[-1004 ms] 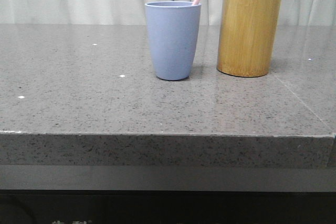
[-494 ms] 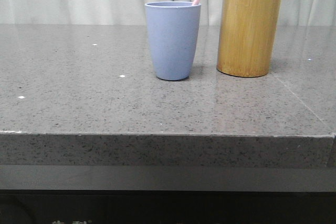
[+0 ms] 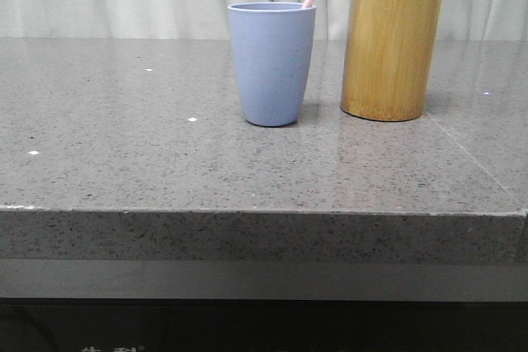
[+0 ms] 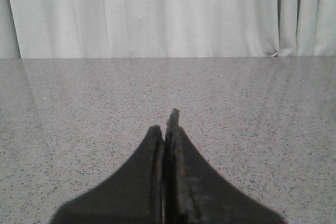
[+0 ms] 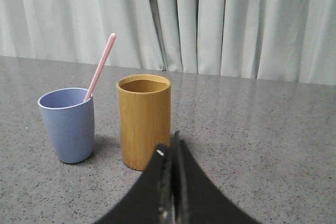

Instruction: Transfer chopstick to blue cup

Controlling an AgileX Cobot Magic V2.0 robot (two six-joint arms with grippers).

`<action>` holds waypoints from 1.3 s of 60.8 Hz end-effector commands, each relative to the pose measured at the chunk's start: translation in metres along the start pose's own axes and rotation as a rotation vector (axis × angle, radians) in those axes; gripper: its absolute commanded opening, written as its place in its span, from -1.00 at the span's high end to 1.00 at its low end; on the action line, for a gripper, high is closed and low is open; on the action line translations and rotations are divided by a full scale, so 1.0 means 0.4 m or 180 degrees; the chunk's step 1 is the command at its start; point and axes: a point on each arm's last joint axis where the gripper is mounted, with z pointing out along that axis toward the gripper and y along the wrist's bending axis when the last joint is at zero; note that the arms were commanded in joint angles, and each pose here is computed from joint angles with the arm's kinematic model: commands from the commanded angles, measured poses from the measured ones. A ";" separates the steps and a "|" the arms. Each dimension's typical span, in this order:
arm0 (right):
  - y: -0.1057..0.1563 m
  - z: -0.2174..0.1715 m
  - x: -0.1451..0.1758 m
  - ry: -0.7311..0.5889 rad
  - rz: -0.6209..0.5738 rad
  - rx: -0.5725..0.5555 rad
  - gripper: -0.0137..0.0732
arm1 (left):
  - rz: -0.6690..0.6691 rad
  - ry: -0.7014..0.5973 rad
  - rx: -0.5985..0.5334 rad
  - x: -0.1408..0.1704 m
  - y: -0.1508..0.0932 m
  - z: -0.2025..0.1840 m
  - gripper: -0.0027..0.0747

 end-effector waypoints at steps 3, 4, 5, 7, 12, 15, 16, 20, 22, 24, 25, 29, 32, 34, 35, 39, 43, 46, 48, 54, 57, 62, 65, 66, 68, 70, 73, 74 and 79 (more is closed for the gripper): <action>0.001 -0.002 -0.038 -0.0324 -0.0008 0.0000 0.96 | -0.0046 -0.0288 -0.0003 -0.035 0.001 -0.003 0.98; 0.001 -0.002 -0.038 -0.0324 -0.0008 0.0000 0.96 | -0.0046 -0.0288 -0.0003 -0.035 0.001 -0.003 0.98; 0.001 -0.002 -0.038 -0.0324 -0.0008 0.0000 0.96 | -0.0046 -0.0288 -0.0003 -0.035 0.001 -0.003 0.98; 0.001 -0.002 -0.038 -0.0324 -0.0008 0.0000 0.96 | -0.0046 -0.0288 -0.0003 -0.035 0.001 -0.003 0.98; 0.001 -0.002 -0.038 -0.0324 -0.0008 0.0000 0.96 | -0.0046 -0.0288 -0.0003 -0.035 0.001 -0.003 0.98; 0.001 -0.002 -0.038 -0.0324 -0.0008 0.0000 0.96 | -0.0046 -0.0288 -0.0003 -0.035 0.001 -0.003 0.98; 0.001 -0.002 -0.038 -0.0324 -0.0008 0.0000 0.96 | -0.0046 -0.0288 -0.0003 -0.035 0.001 -0.003 0.98; 0.001 -0.002 -0.038 -0.0324 -0.0008 0.0000 0.96 | -0.0046 -0.0288 -0.0003 -0.035 0.001 -0.003 0.98; 0.001 -0.002 -0.038 -0.0324 -0.0008 0.0000 0.96 | -0.0046 -0.0288 -0.0003 -0.035 0.001 -0.003 0.98; 0.001 -0.002 -0.038 -0.0324 -0.0008 0.0000 0.96 | -0.0046 -0.0288 -0.0003 -0.035 0.001 -0.003 0.98; 0.001 -0.002 -0.038 -0.0324 -0.0008 0.0000 0.96 | -0.0046 -0.0288 -0.0003 -0.035 0.001 -0.003 0.98; 0.001 -0.002 -0.038 -0.0324 -0.0008 0.0000 0.96 | -0.0046 -0.0288 -0.0003 -0.035 0.001 -0.003 0.98; 0.001 -0.002 -0.038 -0.0324 -0.0008 0.0000 0.96 | -0.0046 -0.0288 -0.0003 -0.035 0.001 -0.003 0.98; 0.001 -0.002 -0.038 -0.0324 -0.0008 0.0000 0.96 | -0.0046 -0.0294 -0.0003 -0.035 0.001 -0.003 0.98; 0.001 -0.002 -0.038 -0.0324 -0.0008 0.0000 0.96 | -0.0046 -0.0292 -0.0003 -0.033 0.001 -0.002 0.98; 0.001 -0.002 -0.038 -0.0324 -0.0008 0.0000 0.96 | -0.0040 -0.0267 -0.0003 -0.021 0.000 -0.001 0.98; 0.001 -0.002 -0.038 -0.0321 -0.0008 0.0000 0.96 | -0.0091 -0.0260 0.0016 -0.002 -0.002 -0.005 0.98; 0.001 -0.002 -0.038 -0.0321 -0.0008 0.0000 0.96 | -0.0129 -0.0253 0.0029 0.017 -0.003 -0.008 0.98; 0.001 -0.002 -0.038 -0.0321 -0.0008 0.0000 0.96 | -0.0168 -0.0236 0.0043 0.033 -0.005 -0.008 0.98; 0.001 -0.002 -0.038 -0.0321 -0.0008 0.0000 0.96 | -0.0175 -0.0167 0.0046 0.083 -0.007 -0.005 0.98; 0.001 -0.002 -0.038 -0.0321 -0.0008 0.0000 0.96 | -0.0176 -0.0095 0.0047 0.116 -0.008 0.000 0.98; 0.001 -0.002 -0.037 -0.0314 -0.0008 0.0000 0.96 | -0.0178 0.0058 0.0047 0.157 -0.009 0.013 0.98; 0.001 -0.002 -0.036 -0.0305 -0.0008 0.0001 0.96 | -0.0178 0.0147 0.0048 0.180 -0.010 0.019 0.98; 0.001 -0.002 -0.036 -0.0305 -0.0008 0.0001 0.96 | -0.0179 0.0171 0.0048 0.186 -0.010 0.020 0.98; 0.001 -0.002 -0.036 -0.0305 -0.0008 0.0001 0.96 | -0.0179 0.0217 0.0049 0.198 -0.011 0.023 0.98; 0.001 -0.002 -0.036 -0.0305 -0.0008 0.0001 0.96 | -0.0179 0.0265 0.0049 0.212 -0.011 0.026 0.98; 0.001 -0.002 -0.036 -0.0305 -0.0008 0.0001 0.96 | -0.0180 0.0332 0.0049 0.231 -0.012 0.029 0.98; 0.001 -0.002 -0.036 -0.0305 -0.0008 0.0001 0.96 | -0.0180 0.0348 0.0048 0.238 -0.012 0.031 0.98; 0.001 -0.002 -0.036 -0.0305 -0.0008 0.0001 0.96 | -0.0182 0.0319 0.0041 0.257 -0.012 0.036 0.98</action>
